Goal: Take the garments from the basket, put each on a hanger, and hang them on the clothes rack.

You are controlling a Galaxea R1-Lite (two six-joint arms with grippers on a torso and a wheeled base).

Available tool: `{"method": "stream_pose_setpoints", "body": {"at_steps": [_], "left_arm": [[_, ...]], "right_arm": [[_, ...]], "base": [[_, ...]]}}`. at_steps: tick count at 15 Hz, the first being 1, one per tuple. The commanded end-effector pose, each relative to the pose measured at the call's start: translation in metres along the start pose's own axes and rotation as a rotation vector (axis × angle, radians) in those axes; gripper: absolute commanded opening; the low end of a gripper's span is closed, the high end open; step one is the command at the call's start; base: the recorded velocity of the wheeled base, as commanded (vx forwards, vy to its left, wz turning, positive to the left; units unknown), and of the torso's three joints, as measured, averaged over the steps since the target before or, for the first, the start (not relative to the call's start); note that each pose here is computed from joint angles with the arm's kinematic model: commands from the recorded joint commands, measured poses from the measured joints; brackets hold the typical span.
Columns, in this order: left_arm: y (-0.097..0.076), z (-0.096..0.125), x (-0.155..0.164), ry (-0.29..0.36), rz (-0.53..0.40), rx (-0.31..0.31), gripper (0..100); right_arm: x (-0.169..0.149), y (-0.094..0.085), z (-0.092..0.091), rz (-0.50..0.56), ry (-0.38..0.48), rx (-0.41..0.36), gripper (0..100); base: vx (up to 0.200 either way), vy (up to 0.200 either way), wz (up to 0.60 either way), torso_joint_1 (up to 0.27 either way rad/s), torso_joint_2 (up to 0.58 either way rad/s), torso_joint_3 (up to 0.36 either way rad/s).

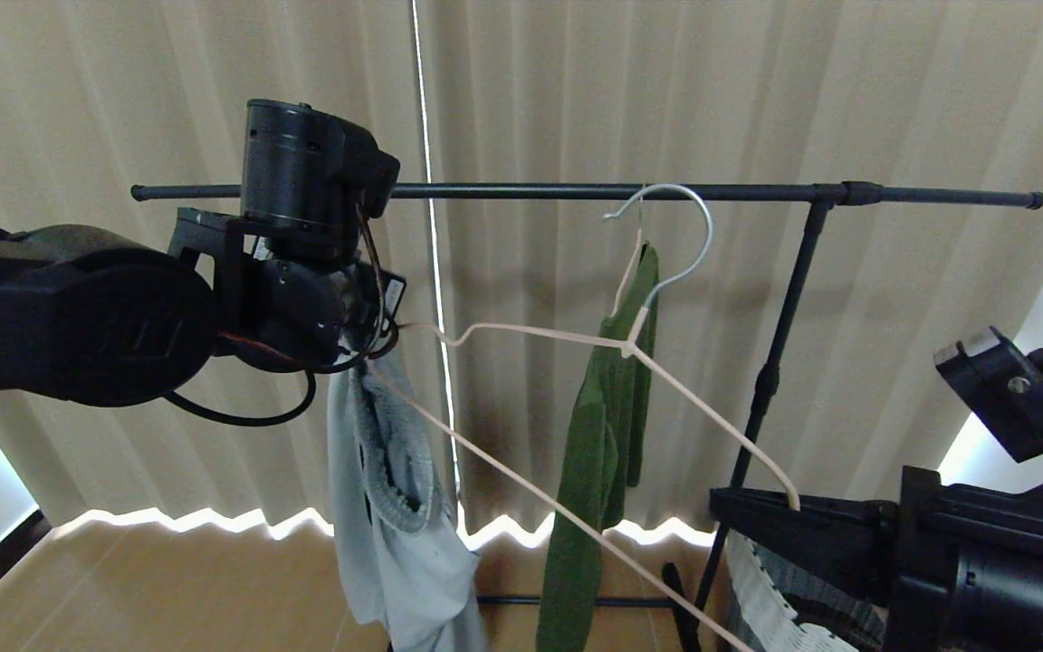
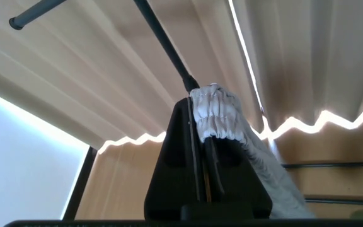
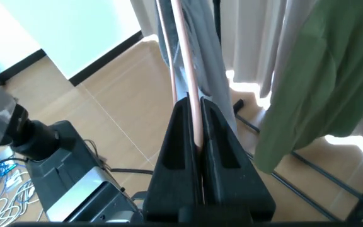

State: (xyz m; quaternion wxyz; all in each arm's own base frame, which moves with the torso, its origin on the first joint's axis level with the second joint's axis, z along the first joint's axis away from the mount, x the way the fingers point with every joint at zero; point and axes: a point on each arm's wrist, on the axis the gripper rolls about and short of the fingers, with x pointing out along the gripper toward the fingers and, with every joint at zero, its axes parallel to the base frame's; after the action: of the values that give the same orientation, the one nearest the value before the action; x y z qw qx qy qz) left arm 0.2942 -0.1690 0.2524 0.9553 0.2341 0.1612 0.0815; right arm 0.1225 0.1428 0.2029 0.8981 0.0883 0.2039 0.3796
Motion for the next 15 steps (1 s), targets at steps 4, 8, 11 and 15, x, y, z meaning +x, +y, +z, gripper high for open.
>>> {"method": "stream_pose_setpoints", "body": {"at_steps": [4, 8, 11, 15], "left_arm": [[0.0, -0.001, -0.002, 0.003, 0.01, 0.002, 0], [-0.001, -0.001, -0.002, 0.006, 0.026, 0.002, 0], [0.0, 0.0, -0.003, 0.005, 0.031, 0.001, 0], [0.002, -0.002, -0.004, 0.014, 0.058, 0.003, 0]], "right_arm": [[0.065, 0.002, 0.01, -0.084, -0.012, 0.001, 0], [0.093, 0.0, 0.008, -0.129, 0.005, -0.002, 0], [0.105, -0.001, 0.001, -0.169, 0.026, -0.007, 0], [0.115, -0.001, -0.01, -0.252, 0.044, -0.022, 0]], "base": [[0.0, 0.0, 0.0, 0.0, 0.0, 0.0], [0.0, 0.0, 0.0, 0.0, 0.0, 0.0], [0.0, 0.0, 0.0, 0.0, 0.0, 0.0], [0.0, 0.0, 0.0, 0.0, 0.0, 0.0]]}}
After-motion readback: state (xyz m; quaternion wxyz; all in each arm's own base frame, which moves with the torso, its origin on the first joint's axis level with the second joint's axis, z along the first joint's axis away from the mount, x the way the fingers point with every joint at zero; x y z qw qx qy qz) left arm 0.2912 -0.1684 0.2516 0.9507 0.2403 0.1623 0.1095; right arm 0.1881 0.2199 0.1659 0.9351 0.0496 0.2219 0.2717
